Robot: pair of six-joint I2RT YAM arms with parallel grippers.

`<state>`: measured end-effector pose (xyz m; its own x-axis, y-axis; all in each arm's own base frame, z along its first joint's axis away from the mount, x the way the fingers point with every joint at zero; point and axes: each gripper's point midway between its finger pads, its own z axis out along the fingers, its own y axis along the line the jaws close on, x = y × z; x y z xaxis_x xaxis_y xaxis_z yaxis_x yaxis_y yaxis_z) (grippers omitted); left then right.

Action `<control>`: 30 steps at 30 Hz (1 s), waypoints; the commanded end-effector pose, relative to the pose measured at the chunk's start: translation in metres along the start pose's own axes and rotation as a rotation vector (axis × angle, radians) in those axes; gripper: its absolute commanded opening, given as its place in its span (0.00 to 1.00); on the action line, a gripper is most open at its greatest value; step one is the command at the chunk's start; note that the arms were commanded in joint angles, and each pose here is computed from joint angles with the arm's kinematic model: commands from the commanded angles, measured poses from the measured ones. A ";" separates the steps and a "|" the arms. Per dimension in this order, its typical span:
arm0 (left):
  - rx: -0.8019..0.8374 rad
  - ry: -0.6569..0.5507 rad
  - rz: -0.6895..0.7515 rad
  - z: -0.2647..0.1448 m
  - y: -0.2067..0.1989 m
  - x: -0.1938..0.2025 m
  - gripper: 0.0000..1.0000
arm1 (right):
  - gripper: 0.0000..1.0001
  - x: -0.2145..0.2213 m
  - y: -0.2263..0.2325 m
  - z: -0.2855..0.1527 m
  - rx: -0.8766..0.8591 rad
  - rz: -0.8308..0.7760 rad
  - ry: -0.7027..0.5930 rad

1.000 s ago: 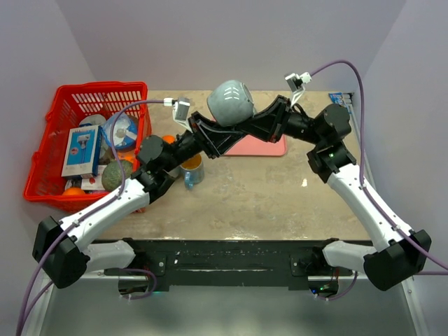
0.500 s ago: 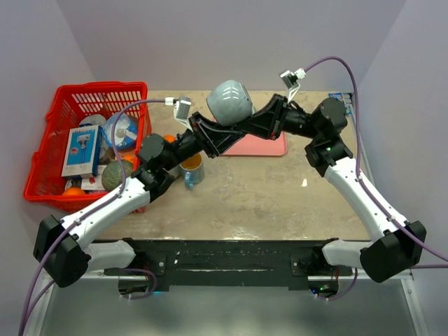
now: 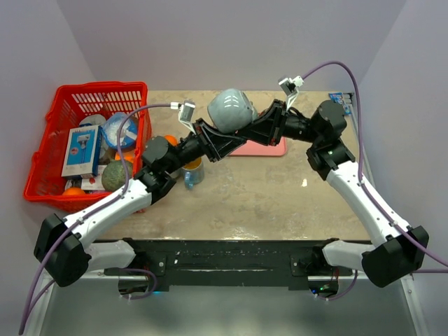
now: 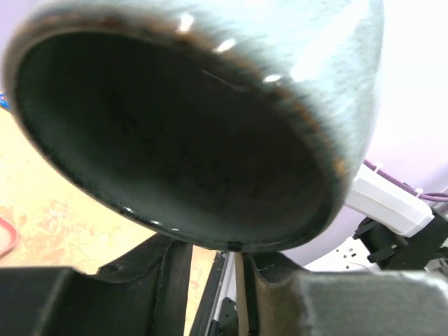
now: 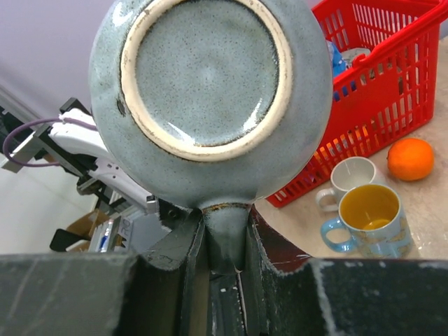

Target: Turn the mug right side up

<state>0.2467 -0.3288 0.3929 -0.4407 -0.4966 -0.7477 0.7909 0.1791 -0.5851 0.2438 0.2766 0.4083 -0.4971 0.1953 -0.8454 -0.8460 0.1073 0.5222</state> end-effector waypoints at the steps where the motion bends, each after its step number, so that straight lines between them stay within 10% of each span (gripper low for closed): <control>1: 0.020 -0.235 0.027 -0.004 -0.012 -0.059 0.13 | 0.00 0.016 0.050 -0.010 -0.171 -0.084 0.086; 3: 0.022 -0.236 0.024 -0.004 -0.011 -0.060 0.00 | 0.00 0.019 0.049 -0.010 -0.177 -0.091 0.092; 16: -0.016 -0.206 0.014 -0.004 0.005 -0.047 0.00 | 0.02 0.031 0.010 -0.006 -0.045 -0.046 0.024; 23: -0.100 -0.172 -0.026 -0.002 0.022 -0.039 0.00 | 0.36 0.038 -0.005 -0.007 0.000 -0.031 -0.033; 30: -0.191 -0.069 -0.090 0.002 0.047 -0.014 0.00 | 0.49 0.060 -0.029 -0.007 0.051 0.012 -0.017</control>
<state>0.2591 -0.3305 0.3275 -0.5932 -0.4315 -0.6796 0.6416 0.2564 -0.7229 0.2607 0.2713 0.3408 -0.5280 0.2605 -0.8083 -0.7788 0.2309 0.5832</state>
